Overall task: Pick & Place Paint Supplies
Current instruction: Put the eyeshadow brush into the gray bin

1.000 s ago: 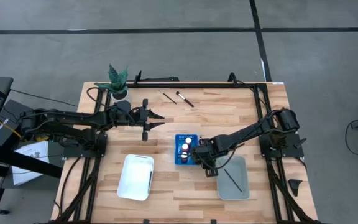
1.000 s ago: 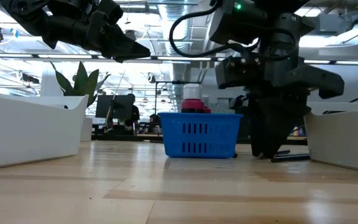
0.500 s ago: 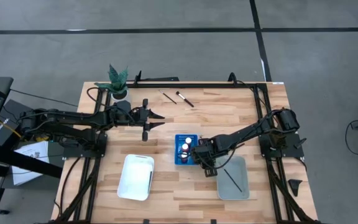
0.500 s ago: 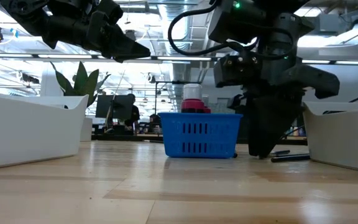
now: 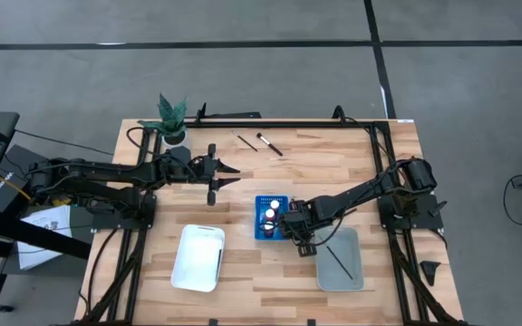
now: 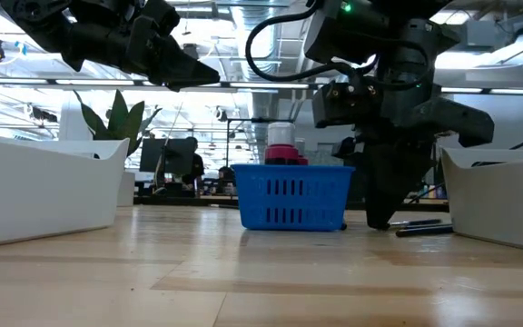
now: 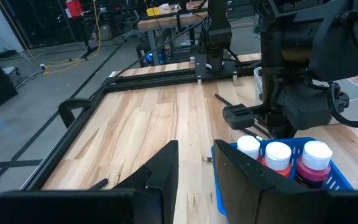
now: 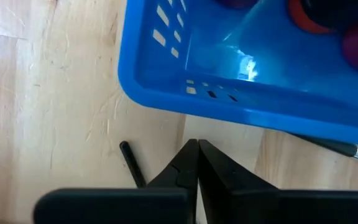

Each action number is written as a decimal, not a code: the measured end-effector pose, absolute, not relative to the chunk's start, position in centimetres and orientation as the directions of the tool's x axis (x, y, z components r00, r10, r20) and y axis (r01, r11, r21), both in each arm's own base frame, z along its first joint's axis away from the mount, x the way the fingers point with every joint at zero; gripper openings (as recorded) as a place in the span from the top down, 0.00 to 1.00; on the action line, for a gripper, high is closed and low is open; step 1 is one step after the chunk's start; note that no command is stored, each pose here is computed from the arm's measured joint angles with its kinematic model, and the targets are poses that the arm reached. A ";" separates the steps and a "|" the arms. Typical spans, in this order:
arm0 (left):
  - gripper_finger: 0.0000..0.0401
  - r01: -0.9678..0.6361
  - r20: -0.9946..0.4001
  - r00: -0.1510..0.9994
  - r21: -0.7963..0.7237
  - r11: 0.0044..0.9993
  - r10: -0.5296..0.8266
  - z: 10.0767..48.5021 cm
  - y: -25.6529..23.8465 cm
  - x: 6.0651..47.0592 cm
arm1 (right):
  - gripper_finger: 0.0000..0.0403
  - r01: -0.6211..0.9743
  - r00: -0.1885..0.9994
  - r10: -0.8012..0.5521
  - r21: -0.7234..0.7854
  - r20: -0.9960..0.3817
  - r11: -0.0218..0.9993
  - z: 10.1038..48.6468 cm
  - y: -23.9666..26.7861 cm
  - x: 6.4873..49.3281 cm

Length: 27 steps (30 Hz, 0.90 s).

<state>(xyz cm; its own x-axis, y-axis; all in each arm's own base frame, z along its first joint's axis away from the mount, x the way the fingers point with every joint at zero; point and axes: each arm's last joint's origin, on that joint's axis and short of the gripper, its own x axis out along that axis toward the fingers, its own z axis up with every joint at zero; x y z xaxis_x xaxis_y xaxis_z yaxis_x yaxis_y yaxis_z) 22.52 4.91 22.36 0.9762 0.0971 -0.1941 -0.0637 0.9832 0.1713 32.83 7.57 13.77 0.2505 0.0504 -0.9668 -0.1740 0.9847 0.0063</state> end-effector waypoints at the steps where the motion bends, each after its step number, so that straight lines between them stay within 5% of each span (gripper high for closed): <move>1: 0.77 -0.064 -0.194 0.976 0.171 0.983 0.097 22.4 4.9 22.5 | 0.99 -0.173 0.251 0.047 0.003 -0.967 0.985 13.8 7.5 32.8; 14: 0.77 -0.064 -0.194 0.976 0.169 0.984 0.097 22.4 4.9 22.5 | 1.00 -0.137 0.178 -0.019 -0.043 -0.984 0.990 14.0 7.3 32.3; 27: 0.77 -0.063 -0.194 0.976 0.168 0.984 0.096 22.4 4.9 22.5 | 1.00 -0.088 0.192 -0.154 -0.173 -0.969 0.981 19.6 6.5 32.6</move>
<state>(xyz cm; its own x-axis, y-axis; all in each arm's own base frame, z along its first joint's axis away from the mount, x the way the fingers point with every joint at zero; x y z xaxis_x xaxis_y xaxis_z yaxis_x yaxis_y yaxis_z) 22.53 4.88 22.36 0.9764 0.0958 -0.1938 -0.0631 0.9837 0.1684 32.60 6.49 19.57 0.1917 -0.1537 -0.9693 -0.0883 0.9809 -0.1730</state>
